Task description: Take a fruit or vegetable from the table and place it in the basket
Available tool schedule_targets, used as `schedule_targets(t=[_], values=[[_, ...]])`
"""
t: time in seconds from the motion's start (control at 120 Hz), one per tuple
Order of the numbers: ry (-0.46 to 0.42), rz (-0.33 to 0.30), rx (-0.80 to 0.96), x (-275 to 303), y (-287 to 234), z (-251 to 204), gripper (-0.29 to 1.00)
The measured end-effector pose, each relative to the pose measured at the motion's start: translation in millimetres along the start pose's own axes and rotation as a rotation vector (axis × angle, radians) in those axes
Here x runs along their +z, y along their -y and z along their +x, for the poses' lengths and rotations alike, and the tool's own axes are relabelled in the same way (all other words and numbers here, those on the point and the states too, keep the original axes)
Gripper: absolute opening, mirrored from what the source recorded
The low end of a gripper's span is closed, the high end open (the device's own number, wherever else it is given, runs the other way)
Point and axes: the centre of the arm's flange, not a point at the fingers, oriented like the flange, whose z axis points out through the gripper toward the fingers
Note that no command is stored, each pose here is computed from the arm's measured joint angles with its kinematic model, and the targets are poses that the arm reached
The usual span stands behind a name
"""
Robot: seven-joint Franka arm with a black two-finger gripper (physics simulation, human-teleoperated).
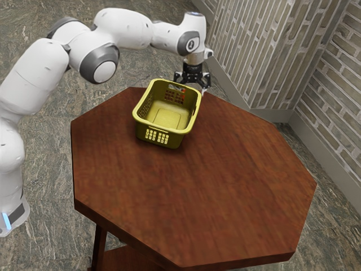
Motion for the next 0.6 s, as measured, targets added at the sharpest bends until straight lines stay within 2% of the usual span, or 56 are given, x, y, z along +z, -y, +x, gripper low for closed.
schedule_targets(t=[0.117,0.367,0.6], values=[[-0.001,-0.002,0.0,2.0,-1.0,-0.2,0.63],[-0.001,0.003,-0.001,2.8,-0.8,-0.4,0.4],[0.0,0.015,-0.004,-1.2,-0.2,-1.9,0.14]])
